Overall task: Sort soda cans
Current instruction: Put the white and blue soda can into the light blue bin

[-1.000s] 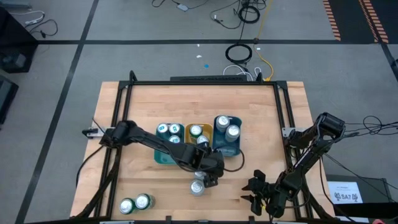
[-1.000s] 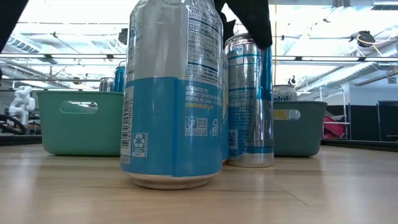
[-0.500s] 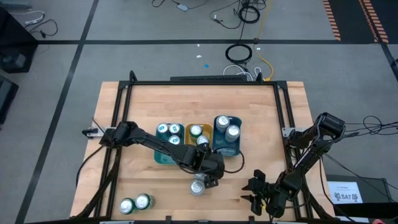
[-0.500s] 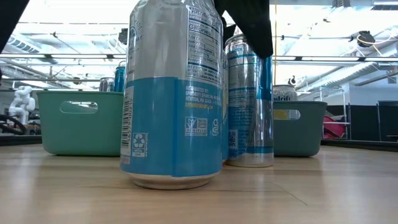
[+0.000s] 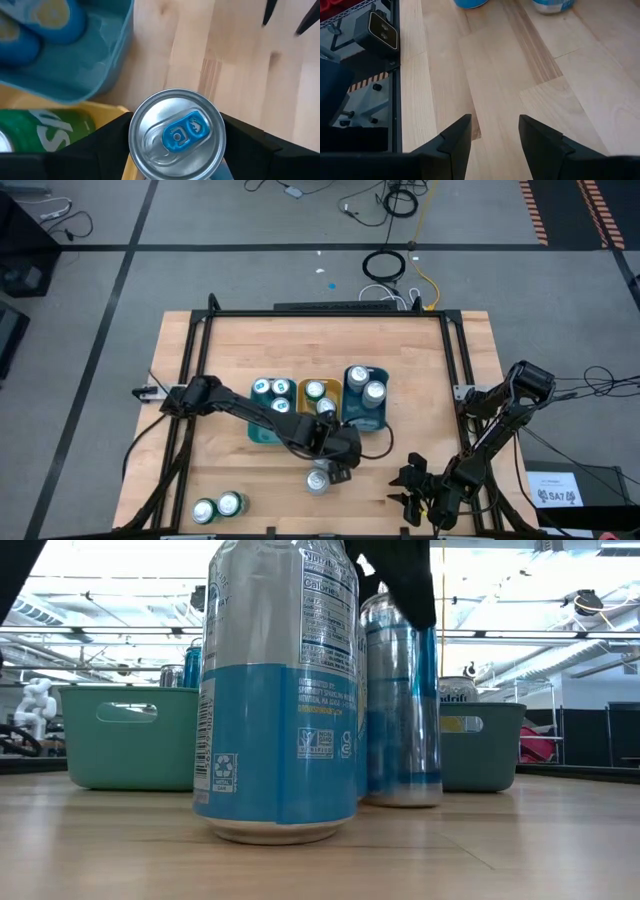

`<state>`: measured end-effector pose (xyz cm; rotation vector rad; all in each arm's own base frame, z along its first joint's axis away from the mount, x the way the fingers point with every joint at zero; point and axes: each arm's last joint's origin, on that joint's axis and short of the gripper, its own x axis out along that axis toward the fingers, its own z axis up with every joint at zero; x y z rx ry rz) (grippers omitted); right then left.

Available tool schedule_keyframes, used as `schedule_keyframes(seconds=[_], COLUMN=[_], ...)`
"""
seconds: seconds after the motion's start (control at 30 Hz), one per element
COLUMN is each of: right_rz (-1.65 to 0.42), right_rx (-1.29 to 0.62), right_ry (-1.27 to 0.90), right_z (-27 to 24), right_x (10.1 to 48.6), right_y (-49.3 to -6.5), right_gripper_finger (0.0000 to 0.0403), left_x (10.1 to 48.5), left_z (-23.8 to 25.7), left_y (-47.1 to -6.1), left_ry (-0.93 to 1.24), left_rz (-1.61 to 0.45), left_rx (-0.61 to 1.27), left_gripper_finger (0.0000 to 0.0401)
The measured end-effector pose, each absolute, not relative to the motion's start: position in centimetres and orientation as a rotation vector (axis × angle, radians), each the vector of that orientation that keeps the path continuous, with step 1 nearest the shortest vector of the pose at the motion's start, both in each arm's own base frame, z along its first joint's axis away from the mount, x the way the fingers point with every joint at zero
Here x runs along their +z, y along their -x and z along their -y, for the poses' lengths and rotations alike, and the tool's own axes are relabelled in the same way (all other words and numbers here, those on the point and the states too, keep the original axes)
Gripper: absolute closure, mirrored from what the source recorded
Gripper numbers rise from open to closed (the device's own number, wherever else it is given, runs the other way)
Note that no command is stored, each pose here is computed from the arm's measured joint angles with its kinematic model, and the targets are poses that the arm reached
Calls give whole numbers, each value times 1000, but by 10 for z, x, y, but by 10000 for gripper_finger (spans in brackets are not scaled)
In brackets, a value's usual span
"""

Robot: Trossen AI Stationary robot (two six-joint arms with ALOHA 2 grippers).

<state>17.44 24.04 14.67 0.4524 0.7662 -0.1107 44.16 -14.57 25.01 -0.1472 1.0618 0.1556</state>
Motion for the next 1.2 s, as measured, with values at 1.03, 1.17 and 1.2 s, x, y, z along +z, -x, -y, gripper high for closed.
schedule_keyframes(seconds=[1.03,1.17,1.2], right_rz=[-770,-767,-767], right_rx=[-120,-131,-135], right_ry=[-455,-469,-477], right_z=[-239,-238,-238], right_x=[146,146,146], right_y=[-175,-176,-177], right_gripper_finger=[248,248,248], left_x=[405,409,410], left_z=[132,141,144], left_y=[-347,-326,-320], left_ry=[200,161,160], left_rz=[-989,-1004,-1000], left_rx=[318,364,347], left_gripper_finger=[125,125,125])
